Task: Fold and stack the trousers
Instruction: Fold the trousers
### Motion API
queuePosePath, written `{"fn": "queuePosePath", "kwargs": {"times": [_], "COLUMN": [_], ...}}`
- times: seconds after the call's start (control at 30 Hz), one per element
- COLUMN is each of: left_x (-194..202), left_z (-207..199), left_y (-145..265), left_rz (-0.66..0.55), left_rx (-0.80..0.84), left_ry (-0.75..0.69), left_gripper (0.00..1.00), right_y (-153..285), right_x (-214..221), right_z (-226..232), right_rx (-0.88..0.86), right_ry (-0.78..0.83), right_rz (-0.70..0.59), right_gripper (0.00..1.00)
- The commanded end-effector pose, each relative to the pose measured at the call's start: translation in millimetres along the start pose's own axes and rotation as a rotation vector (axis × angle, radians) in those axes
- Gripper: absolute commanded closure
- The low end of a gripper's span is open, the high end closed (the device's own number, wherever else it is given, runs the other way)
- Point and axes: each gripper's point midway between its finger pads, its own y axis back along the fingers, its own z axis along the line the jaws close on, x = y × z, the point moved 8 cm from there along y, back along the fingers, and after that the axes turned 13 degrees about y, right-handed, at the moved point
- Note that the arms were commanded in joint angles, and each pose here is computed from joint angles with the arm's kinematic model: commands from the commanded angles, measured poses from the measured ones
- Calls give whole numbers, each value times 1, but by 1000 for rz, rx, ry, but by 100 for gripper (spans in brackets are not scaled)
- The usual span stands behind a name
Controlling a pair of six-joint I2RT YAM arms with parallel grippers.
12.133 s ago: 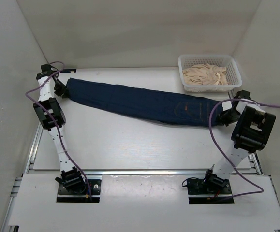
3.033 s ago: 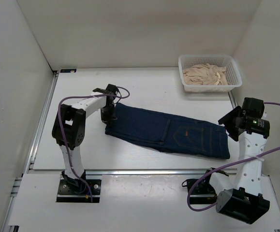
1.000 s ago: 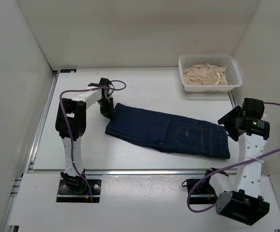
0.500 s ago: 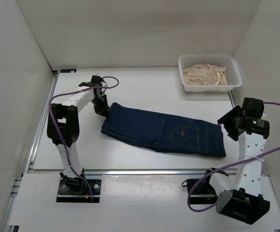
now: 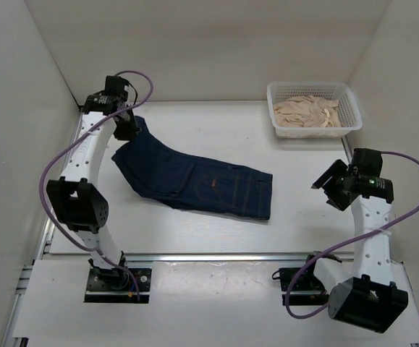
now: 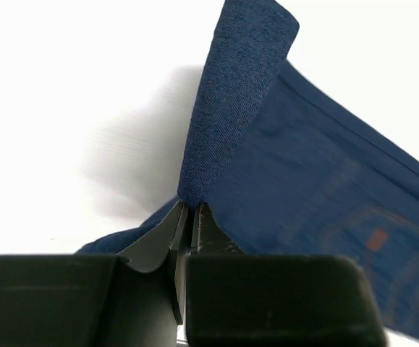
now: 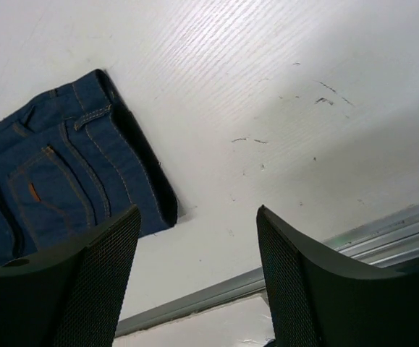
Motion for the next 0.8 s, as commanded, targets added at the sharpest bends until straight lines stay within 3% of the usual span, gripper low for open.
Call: {"fn": "queuePosePath", "kwargs": {"times": [0.0,0.27,0.43,0.6,0.77], "left_x": [-3,2,31,47,60], "left_z": [-11,-49,-83,-108,-124], "left_y": [72,146,151,147,156], "left_rz": [-94,-165,-122,-100,-64], "left_rx": [123,342,385,399,465], "left_ry": [18,12,-13,-39,-32], "left_gripper": [90,90,90,90,90], "right_y": [-9,-67,-112,-130,-146], "right_x": [-4,29,47,56,72], "right_z": [8,65,89,101,111], "right_rx": [-100,-293,-231,-173,-123], "right_ry": [68,243,268,304,368], "right_rz": [2,240,331,357,393], "right_gripper": [30,19,36,42,61]}}
